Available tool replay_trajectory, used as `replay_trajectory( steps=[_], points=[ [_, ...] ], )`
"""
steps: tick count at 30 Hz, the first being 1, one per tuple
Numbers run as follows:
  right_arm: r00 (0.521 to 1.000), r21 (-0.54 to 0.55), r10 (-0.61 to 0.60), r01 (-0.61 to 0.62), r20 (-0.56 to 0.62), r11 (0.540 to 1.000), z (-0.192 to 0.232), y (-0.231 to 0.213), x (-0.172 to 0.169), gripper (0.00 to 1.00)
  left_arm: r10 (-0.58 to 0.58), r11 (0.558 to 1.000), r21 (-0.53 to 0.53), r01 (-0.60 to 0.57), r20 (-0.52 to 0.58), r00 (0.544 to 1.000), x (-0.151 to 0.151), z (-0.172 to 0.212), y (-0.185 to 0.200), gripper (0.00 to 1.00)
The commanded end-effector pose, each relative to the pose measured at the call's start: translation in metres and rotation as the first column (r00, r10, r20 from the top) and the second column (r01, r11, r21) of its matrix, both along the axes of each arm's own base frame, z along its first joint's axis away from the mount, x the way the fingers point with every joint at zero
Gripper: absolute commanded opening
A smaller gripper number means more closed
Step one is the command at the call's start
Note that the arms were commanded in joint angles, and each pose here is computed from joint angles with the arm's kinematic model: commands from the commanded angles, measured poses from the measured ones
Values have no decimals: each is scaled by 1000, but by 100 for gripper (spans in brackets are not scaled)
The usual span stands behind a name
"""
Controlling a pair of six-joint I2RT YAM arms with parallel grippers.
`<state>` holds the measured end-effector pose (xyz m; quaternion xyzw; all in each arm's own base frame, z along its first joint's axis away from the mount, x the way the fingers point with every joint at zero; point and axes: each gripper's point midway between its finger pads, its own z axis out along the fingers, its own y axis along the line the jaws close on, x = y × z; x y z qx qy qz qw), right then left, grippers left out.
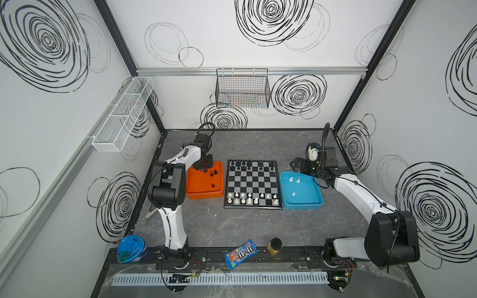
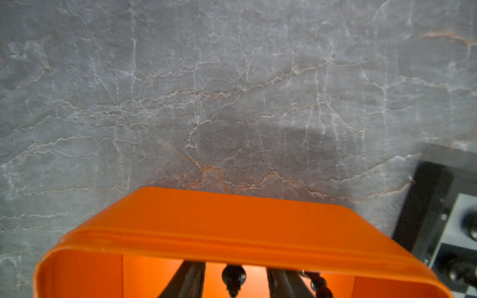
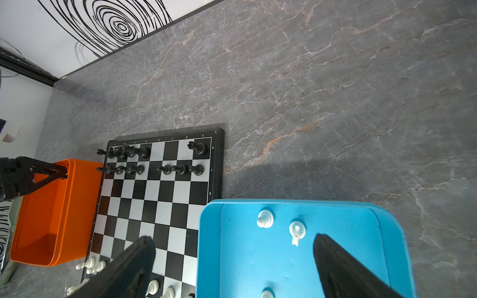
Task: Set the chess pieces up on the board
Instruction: 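Lower the left gripper into the orange tray and close on a black piece, then lift the black piece and carry it over the board's farthest row with the left gripper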
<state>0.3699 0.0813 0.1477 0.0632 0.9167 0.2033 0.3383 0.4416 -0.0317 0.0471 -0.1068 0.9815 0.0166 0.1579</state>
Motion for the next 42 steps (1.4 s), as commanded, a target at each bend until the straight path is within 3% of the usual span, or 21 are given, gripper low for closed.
replay_trajectory(
  steps=[1,28,42],
  points=[
    [1000,5,13,-13,15,1000,2,1,3,100,3,1000,20,-3,-4,1000,1,1,0,41],
    [1000,-1,14,-14,-2,1000,0,-3,-4,100,-14,999,29,15,-16,1000,-8,4,-6,18],
    [1000,2,21,-21,4,1000,5,-2,-3,100,-24,999,38,25,-8,1000,-12,14,-5,13]
  ],
)
